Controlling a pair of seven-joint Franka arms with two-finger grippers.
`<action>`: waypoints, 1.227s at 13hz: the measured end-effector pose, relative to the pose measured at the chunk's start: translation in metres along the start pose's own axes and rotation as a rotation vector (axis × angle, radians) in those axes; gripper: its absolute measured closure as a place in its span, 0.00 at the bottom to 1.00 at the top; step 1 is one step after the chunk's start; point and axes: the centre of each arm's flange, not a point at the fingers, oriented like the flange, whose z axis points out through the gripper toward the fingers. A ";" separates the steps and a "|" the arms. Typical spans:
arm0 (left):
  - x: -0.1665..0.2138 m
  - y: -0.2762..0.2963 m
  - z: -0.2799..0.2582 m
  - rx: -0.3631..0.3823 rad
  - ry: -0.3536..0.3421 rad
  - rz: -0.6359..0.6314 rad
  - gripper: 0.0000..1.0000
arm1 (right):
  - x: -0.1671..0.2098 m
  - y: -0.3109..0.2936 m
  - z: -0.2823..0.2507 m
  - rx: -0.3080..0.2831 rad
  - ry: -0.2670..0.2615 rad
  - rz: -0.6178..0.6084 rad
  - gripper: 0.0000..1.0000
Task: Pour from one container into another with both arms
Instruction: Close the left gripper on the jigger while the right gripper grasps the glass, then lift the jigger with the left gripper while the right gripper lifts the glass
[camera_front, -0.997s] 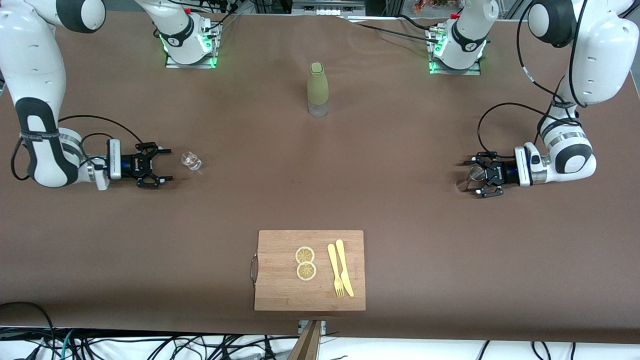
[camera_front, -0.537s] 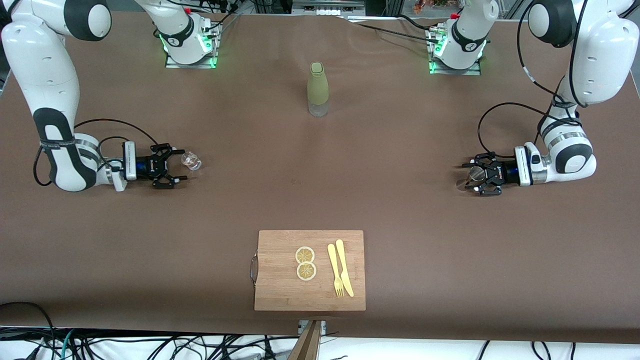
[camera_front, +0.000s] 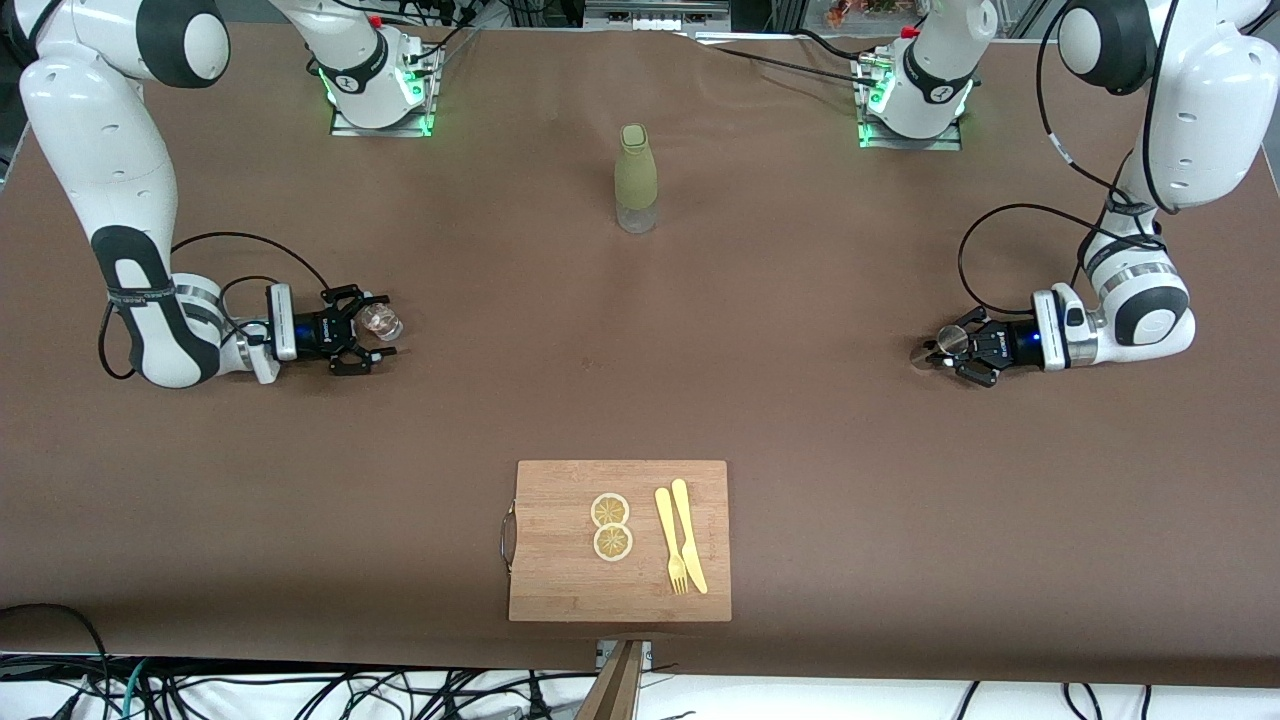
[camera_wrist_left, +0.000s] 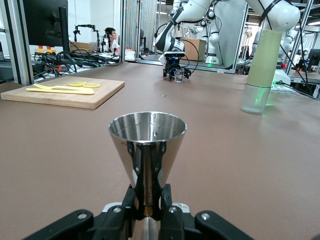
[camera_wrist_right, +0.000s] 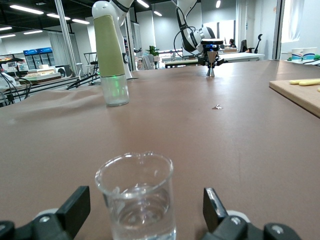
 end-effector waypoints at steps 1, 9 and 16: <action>0.000 0.000 0.000 0.000 0.001 0.003 0.78 | 0.000 0.001 0.003 0.003 0.004 -0.001 0.00; 0.039 -0.028 0.101 -0.075 0.086 0.085 0.79 | -0.004 -0.001 0.007 0.007 0.010 0.003 0.58; 0.084 -0.026 0.264 -0.096 0.115 0.098 0.79 | -0.004 -0.001 0.007 0.007 0.011 0.003 0.76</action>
